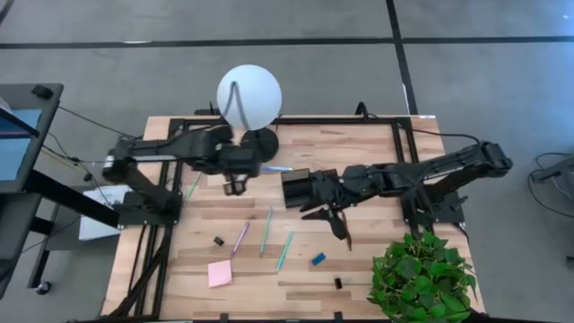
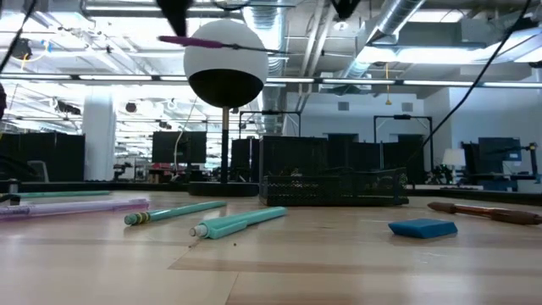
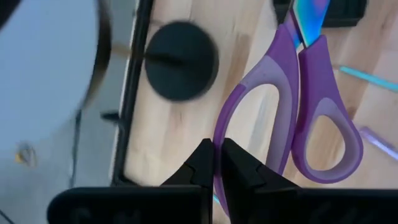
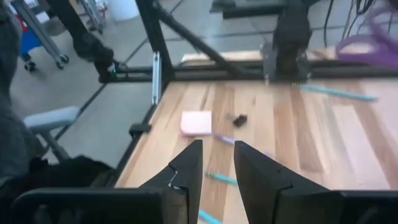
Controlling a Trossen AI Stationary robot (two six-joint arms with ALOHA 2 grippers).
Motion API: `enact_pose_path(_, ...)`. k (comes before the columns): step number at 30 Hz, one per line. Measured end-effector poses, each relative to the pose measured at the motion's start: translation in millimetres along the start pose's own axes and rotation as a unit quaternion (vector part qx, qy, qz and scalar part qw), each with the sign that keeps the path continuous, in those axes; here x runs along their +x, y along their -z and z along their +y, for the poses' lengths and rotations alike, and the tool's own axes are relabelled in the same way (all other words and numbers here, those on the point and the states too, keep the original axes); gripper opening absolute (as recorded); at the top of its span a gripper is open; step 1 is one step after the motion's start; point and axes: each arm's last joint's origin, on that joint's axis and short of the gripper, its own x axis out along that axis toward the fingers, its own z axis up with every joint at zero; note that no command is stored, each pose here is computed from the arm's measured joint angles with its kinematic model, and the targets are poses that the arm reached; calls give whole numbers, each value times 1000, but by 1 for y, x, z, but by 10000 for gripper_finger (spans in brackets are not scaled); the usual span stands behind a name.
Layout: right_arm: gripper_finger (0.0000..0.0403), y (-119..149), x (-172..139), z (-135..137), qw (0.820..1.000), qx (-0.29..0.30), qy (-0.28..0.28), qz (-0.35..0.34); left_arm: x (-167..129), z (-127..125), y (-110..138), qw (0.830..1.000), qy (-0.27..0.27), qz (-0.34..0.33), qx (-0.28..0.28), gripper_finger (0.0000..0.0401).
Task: Pick and place office supplies into organizer
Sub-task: Put the purple scissors into the black desk organizer
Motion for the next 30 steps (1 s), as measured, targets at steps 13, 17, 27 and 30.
enact_pose_path(13, 88, 58, 12, 48, 995, 79, -12, 65, 57, -16, -67, 985, -15, 56, 161, 1)
enact_pose_path(17, 88, 68, 11, 58, 995, 72, 17, 66, 59, -10, -68, 976, -59, 61, 199, 1)
enact_pose_path(27, 88, 71, 10, 68, 995, 72, 56, 49, 57, -3, -69, 949, -157, 75, 263, 1)
enact_pose_path(30, 88, 70, 10, 69, 995, 72, 57, 45, 59, -2, -68, 939, -192, 84, 272, 1)
